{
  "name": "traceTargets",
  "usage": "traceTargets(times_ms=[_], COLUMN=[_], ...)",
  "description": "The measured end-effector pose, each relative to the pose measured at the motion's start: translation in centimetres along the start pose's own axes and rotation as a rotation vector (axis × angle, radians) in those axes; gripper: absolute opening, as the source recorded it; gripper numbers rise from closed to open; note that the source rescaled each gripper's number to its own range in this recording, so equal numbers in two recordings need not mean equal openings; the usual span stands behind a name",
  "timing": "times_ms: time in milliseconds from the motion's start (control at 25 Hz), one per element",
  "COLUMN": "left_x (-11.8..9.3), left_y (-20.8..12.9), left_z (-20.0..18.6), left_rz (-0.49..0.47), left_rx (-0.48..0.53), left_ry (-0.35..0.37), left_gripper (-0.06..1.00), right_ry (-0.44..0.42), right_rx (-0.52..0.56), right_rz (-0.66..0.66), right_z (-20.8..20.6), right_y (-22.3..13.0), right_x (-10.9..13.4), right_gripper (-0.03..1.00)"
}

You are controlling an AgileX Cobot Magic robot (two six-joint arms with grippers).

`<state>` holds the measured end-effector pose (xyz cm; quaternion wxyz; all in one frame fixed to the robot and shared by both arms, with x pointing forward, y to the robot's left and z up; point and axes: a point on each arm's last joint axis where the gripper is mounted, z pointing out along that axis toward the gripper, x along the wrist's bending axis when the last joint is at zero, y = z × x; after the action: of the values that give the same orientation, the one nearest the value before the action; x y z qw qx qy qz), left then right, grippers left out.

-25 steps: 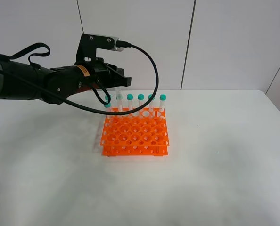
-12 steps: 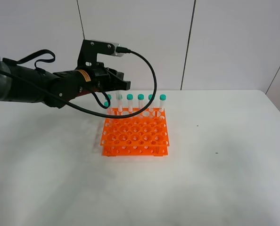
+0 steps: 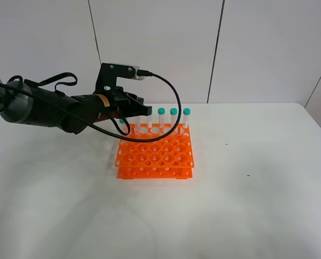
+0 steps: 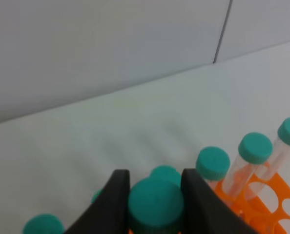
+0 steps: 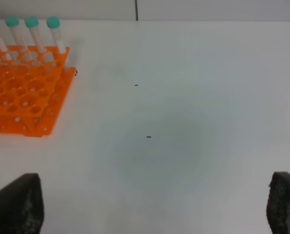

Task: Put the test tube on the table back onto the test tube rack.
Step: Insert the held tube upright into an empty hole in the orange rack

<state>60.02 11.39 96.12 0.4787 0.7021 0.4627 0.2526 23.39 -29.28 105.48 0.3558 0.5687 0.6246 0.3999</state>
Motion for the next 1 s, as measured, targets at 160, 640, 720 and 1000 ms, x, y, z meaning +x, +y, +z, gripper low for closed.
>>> traceTargets(times_ms=[160,640,720,1000], left_x=[0.0,-0.2,0.0,0.1], left_y=[0.0,-0.1,-0.4,-0.9], left_z=[0.1,0.0,-0.2,-0.4], left_rz=[-0.01,0.067,0.074,0.075], left_rx=[-0.004,-0.032,-0.051,-0.08], left_ry=[-0.001,-0.021,-0.023,-0.03], left_gripper=[0.01,0.01,0.01,0.01], right_ry=[0.0,0.0,0.0,0.0], right_rx=[0.0,0.0,0.0,0.0], right_rz=[0.0,0.0,0.0,0.0], right_z=[0.0,0.0,0.0,0.0], right_y=[0.0,0.0,0.0,0.0], right_x=[0.0,0.0,0.0,0.0], right_gripper=[1.0,1.0,1.0,1.0])
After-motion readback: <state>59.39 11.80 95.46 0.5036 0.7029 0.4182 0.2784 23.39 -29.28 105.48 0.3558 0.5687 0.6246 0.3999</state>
